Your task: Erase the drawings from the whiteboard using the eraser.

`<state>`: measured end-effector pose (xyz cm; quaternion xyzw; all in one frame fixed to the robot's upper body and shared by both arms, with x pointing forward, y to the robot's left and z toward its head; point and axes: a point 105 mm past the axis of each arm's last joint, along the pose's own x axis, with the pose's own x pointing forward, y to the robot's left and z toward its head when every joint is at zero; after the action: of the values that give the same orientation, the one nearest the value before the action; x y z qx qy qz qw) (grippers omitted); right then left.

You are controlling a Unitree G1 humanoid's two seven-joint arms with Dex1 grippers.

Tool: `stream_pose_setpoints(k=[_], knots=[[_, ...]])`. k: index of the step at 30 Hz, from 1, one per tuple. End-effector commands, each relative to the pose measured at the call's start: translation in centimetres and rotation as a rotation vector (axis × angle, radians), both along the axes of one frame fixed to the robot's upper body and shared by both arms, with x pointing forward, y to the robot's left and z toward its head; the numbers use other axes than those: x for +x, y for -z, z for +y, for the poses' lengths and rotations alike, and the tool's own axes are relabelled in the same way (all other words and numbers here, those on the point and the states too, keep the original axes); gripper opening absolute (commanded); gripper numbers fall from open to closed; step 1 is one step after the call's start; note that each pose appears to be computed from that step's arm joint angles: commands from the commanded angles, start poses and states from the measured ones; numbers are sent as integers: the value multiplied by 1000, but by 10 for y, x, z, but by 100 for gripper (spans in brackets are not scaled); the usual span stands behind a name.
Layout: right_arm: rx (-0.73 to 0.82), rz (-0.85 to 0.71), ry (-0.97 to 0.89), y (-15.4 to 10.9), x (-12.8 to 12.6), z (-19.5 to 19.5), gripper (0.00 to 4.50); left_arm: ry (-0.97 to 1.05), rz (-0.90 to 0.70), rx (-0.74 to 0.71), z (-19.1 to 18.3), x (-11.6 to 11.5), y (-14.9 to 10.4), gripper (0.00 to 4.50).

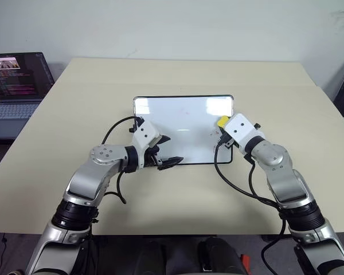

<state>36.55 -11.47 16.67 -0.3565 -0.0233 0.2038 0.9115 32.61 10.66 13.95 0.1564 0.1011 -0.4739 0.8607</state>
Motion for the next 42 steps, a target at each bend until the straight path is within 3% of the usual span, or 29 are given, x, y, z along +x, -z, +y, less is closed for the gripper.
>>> stream_pose_setpoints(k=[1,9,20,31,42], knots=[[-44,44,-45,11,-6,7,139,6,-44,-17,-1,-1,-12,450],[-152,133,-93,38,-16,9,139,19,-50,-23,-8,3,-18,450],[-116,-39,67,2,4,-17,139,68,-35,-26,-15,-6,-14,450],[-177,133,-72,41,-16,1,138,84,-36,-30,-17,-9,-13,450],[-76,-51,38,1,2,-6,138,88,-29,-31,-18,-9,-11,450]])
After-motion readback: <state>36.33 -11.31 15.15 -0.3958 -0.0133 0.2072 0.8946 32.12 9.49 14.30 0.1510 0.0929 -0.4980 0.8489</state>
